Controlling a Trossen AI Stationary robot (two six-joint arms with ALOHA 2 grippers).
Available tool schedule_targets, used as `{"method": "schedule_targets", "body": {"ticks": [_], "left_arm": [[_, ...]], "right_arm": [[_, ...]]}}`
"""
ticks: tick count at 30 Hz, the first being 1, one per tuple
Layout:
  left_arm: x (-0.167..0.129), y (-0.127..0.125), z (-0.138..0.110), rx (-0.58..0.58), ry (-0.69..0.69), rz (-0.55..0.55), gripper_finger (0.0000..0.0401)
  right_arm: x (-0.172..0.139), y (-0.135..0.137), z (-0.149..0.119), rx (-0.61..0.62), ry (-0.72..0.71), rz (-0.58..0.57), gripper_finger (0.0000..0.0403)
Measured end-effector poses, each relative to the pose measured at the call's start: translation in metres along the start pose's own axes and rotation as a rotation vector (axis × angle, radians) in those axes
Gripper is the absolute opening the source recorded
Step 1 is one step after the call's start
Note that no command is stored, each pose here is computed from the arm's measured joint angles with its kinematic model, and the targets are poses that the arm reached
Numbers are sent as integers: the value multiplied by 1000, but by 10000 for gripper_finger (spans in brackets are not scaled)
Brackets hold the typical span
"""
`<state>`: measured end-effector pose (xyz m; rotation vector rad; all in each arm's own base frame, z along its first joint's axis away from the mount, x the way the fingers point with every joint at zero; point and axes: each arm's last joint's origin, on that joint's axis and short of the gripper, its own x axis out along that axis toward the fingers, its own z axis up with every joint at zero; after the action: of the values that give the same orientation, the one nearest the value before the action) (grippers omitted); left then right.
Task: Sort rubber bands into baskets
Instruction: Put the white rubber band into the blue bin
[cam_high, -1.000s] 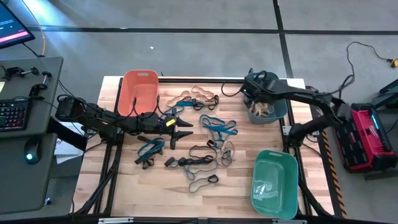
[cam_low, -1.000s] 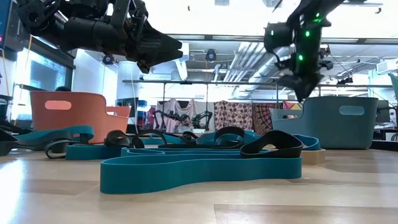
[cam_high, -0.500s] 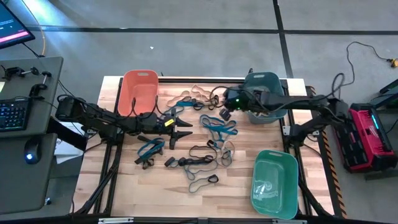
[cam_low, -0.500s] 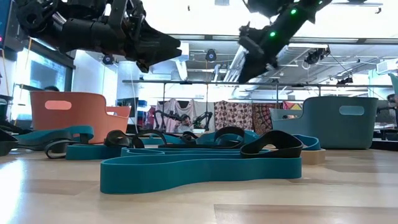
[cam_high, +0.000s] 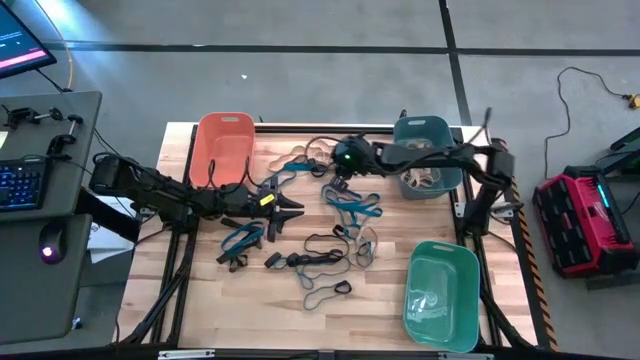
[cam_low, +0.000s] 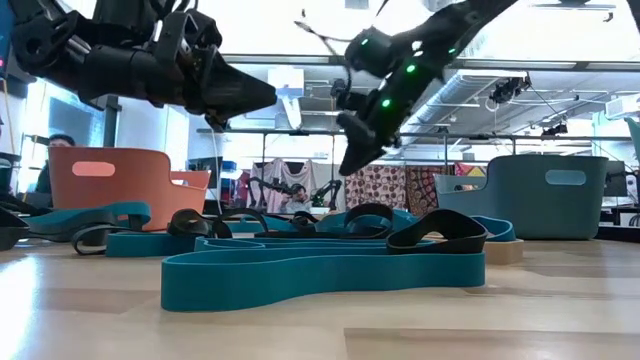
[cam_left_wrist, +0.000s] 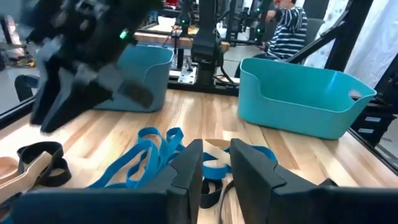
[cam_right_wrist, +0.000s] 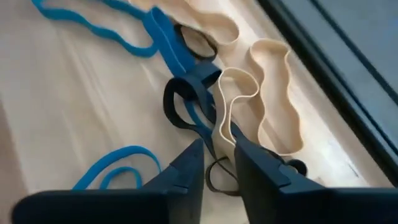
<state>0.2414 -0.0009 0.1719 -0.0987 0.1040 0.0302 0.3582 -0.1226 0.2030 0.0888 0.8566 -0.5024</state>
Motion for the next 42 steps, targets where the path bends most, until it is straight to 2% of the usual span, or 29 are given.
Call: {"method": "schedule_targets", "body": {"ticks": [5, 9, 18, 25, 29, 37, 42], "left_arm": [[0, -2, 0, 4, 0, -6, 67], [0, -1, 0, 7, 4, -5, 67], [0, -1, -1, 9, 6, -5, 67], [0, -1, -1, 9, 12, -4, 67], [0, -1, -1, 9, 13, -4, 67], [0, -1, -1, 9, 14, -4, 67], [0, -1, -1, 9, 14, -4, 67]], "right_arm": [[27, -6, 10, -18, 99, 8, 137], [37, -12, 14, -39, 124, 27, 160], [54, -28, 8, -12, 160, 118, 148], [65, -28, 1, -25, 187, 153, 144], [65, -28, 1, -29, 183, 154, 121], [69, -39, -2, -10, 202, 148, 11], [67, -39, 1, -14, 201, 149, 9]]}}
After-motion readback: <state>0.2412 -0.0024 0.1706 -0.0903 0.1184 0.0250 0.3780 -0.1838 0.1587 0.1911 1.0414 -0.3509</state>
